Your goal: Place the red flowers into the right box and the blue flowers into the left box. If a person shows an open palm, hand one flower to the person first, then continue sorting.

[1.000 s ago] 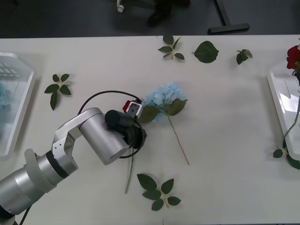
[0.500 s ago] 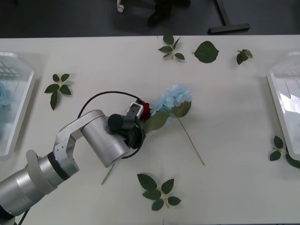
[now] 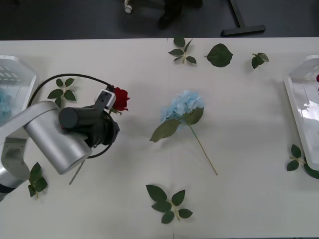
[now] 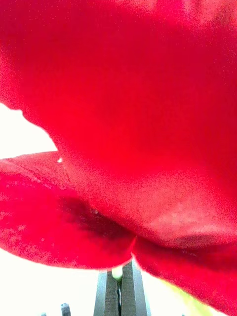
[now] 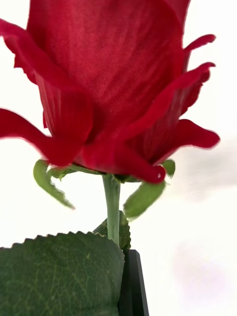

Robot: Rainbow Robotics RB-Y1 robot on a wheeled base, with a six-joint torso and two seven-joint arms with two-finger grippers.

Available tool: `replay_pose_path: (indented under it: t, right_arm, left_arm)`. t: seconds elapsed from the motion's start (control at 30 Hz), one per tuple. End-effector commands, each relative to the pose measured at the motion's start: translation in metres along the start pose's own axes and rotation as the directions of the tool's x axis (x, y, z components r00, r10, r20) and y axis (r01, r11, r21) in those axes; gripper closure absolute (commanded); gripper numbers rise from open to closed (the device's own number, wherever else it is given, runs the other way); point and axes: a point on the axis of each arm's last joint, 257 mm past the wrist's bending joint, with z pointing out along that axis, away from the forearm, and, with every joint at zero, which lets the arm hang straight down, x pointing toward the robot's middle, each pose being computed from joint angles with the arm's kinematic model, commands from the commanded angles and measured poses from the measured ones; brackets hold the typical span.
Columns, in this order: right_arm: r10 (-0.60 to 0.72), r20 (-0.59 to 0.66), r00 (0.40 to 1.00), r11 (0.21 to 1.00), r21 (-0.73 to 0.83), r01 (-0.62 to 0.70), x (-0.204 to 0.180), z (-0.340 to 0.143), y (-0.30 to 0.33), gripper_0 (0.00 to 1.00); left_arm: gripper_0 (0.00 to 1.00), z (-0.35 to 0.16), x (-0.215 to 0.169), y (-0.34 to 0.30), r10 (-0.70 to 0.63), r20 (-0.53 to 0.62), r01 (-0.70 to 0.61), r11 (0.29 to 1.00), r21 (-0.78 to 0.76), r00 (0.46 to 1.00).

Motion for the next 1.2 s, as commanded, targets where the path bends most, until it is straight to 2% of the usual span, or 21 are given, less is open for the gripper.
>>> replay_pose_path:
  t: [0.03,0.07,0.13,0.23,0.33,0.47,0.63,0.83,0.87,1.03,1.2]
  right_arm:
    - [0.02,0.06,0.998,1.0,-0.012,-0.019,-0.029,-0.018,0.008,1.0]
    - [0.017,0.068,0.998,1.0,-0.011,-0.017,-0.031,-0.017,0.009,1.0]
    - [0.019,0.083,0.996,1.0,-0.009,-0.019,-0.035,-0.019,0.007,0.89]
    - [0.039,0.117,0.992,0.999,-0.023,-0.037,-0.042,-0.022,0.005,0.52]
    - [0.045,0.14,0.989,0.999,-0.03,-0.041,-0.047,-0.027,0.0,0.36]
    - [0.028,0.161,0.987,0.999,-0.044,-0.021,-0.051,-0.036,-0.006,0.3]
    - [-0.053,0.202,0.978,0.993,-0.093,0.073,-0.059,-0.061,-0.005,0.17]
    - [-0.189,0.318,0.929,0.954,-0.164,0.25,-0.076,-0.092,0.015,0.15]
    - [-0.222,0.356,0.908,0.931,-0.198,0.306,-0.077,-0.1,0.024,0.15]
    - [-0.284,0.485,0.827,0.801,-0.355,0.483,-0.072,-0.132,0.078,0.15]
    - [-0.2,0.666,0.719,0.567,-0.52,0.639,-0.066,-0.192,0.149,0.15]
  left_arm:
    - [1.0,-0.042,-0.022,0.025,0.028,0.078,-0.03,0.999,0.019,0.997]
    - [1.0,-0.054,-0.034,0.022,0.007,0.108,-0.012,0.999,0.046,0.994]
    - [1.0,-0.071,-0.051,0.016,-0.018,0.151,0.006,0.996,0.085,0.988]
    - [1.0,-0.108,-0.086,-0.003,-0.1,0.24,0.055,0.981,0.189,0.966]
    - [1.0,-0.134,-0.111,-0.019,-0.218,0.291,0.13,0.947,0.293,0.931]
    - [1.0,-0.159,-0.149,-0.034,-0.327,0.399,0.155,0.901,0.405,0.856]
    - [1.0,-0.197,-0.199,-0.049,-0.467,0.524,0.15,0.831,0.536,0.712]
    - [1.0,-0.22,-0.225,-0.071,-0.54,0.608,0.125,0.798,0.589,0.582]
    - [1.0,-0.223,-0.228,-0.078,-0.578,0.601,0.141,0.775,0.616,0.551]
    - [1.0,-0.23,-0.236,-0.095,-0.661,0.582,0.191,0.722,0.665,0.474]
    - [1.0,-0.24,-0.24,-0.121,-0.755,0.499,0.226,0.623,0.749,0.425]
